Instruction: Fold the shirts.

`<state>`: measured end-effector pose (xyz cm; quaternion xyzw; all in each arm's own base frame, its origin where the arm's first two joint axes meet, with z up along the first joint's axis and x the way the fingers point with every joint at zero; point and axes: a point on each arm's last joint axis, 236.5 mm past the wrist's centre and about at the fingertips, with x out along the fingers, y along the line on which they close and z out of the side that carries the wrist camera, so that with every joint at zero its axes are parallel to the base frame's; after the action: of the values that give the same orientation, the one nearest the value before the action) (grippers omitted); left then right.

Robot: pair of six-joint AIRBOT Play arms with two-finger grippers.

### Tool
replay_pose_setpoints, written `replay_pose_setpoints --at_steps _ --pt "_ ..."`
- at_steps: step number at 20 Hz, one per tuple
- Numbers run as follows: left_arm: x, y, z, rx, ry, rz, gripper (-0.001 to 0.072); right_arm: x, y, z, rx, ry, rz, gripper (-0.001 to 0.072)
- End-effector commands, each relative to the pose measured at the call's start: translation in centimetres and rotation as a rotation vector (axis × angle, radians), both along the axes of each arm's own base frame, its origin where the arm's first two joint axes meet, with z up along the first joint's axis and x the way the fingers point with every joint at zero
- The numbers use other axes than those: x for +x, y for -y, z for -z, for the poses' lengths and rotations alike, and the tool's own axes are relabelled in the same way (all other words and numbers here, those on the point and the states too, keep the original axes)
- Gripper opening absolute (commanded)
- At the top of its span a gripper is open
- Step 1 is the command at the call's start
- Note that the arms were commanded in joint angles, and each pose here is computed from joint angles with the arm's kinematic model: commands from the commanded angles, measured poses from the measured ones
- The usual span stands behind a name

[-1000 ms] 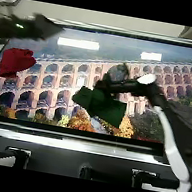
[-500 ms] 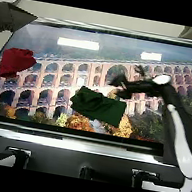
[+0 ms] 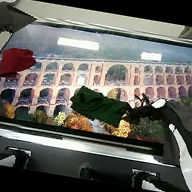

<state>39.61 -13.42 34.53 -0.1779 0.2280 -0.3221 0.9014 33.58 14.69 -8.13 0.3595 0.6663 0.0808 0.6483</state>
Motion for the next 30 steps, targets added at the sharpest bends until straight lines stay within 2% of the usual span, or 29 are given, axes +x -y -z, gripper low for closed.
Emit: replay_pose_setpoints --at_steps 1,2,5,8,13,16,21,27,30 --pt "0.1 -0.1 0.0 -0.001 -0.002 -0.003 0.0026 2.9 -1.9 -0.8 0.079 0.113 0.108 0.0321" --pt "0.1 -0.1 0.1 -0.001 -0.004 -0.003 0.0027 3.2 -2.3 -1.9 0.114 0.14 0.077 0.0046" --pt "0.4 -0.1 0.5 0.002 -0.01 -0.002 0.0027 4.6 -1.6 -7.9 0.183 0.224 -0.051 0.004" --pt "0.6 -0.1 1.0 0.008 -0.015 0.0 0.0027 7.8 3.7 -17.6 0.199 0.315 0.001 0.004" --pt "1.0 -0.2 3.2 0.015 -0.055 0.004 0.0027 9.5 18.3 -27.9 -0.012 0.443 0.269 0.0041" --pt "1.0 -0.2 4.1 0.031 -0.058 0.013 0.0027 8.4 25.1 -30.6 -0.064 0.478 0.444 0.0041" --pt "1.0 -0.2 4.0 0.048 -0.039 0.022 0.0028 4.9 31.4 -31.9 -0.06 0.445 0.644 0.0041" --pt "1.0 -0.2 4.0 0.06 -0.027 0.027 0.0027 1.3 34.1 -34.5 -0.051 0.428 0.848 0.0041" --pt "1.0 -0.2 4.0 0.062 -0.024 0.028 0.0027 -2.9 32.8 -31.6 -0.086 0.216 0.817 0.0042"
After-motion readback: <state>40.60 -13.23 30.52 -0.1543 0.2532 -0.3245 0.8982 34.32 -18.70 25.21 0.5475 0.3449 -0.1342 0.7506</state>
